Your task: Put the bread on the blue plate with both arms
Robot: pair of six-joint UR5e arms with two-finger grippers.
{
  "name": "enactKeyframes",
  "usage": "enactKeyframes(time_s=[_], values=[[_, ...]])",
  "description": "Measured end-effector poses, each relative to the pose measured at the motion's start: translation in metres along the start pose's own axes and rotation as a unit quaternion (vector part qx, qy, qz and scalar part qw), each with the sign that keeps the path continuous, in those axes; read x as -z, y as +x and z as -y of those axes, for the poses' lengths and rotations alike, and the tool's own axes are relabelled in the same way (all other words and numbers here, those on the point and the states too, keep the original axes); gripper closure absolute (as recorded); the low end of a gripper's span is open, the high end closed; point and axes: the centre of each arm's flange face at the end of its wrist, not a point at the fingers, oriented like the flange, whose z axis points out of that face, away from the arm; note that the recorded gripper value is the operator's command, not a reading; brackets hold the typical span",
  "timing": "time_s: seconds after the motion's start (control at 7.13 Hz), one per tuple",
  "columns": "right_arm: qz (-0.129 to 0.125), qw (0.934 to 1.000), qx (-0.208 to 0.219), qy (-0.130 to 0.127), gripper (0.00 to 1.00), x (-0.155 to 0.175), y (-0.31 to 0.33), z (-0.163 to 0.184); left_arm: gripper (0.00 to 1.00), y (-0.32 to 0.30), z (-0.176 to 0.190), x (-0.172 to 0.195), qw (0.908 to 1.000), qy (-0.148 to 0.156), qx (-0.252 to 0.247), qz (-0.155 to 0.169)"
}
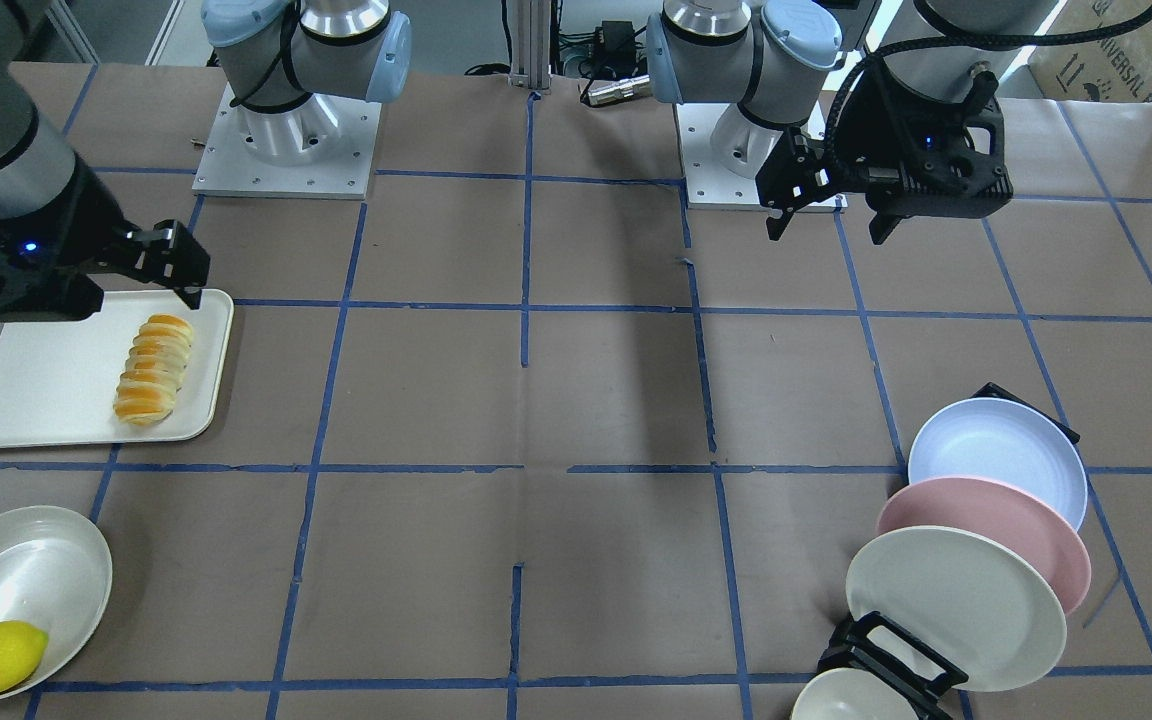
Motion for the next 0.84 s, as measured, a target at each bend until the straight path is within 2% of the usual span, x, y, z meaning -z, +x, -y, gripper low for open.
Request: enactKeyframes(time_s=[0.14,0.28,0.56,0.7,0.84], values=[[0.002,1.0000,0.000,0.004,0.12,-0.028,0.039,0.007,0.00,-0.022,0.004,0.001,0.9999,-0.001,-0.014,0.002],[-0.004,0.9998,0.010,0.019,0.12,-0.067,0.071,0.007,0.00,-0.060,0.012,-0.001,0.9998,-0.003,-0.022,0.001],[-0.015,0.9988,0.001,0.046,0.13,-0.160,0.111,-0.023,0.00,-0.150,0.023,-0.011,0.9992,-0.015,-0.036,-0.007],[-0.016,0.9984,-0.010,0.053,0.13,-0.191,0.118,-0.039,0.00,-0.187,0.024,-0.016,0.9988,-0.019,-0.045,-0.010],[-0.011,0.9986,-0.015,0.049,0.14,-0.212,0.120,-0.048,0.00,-0.222,0.028,-0.026,0.9979,-0.022,-0.059,-0.015]])
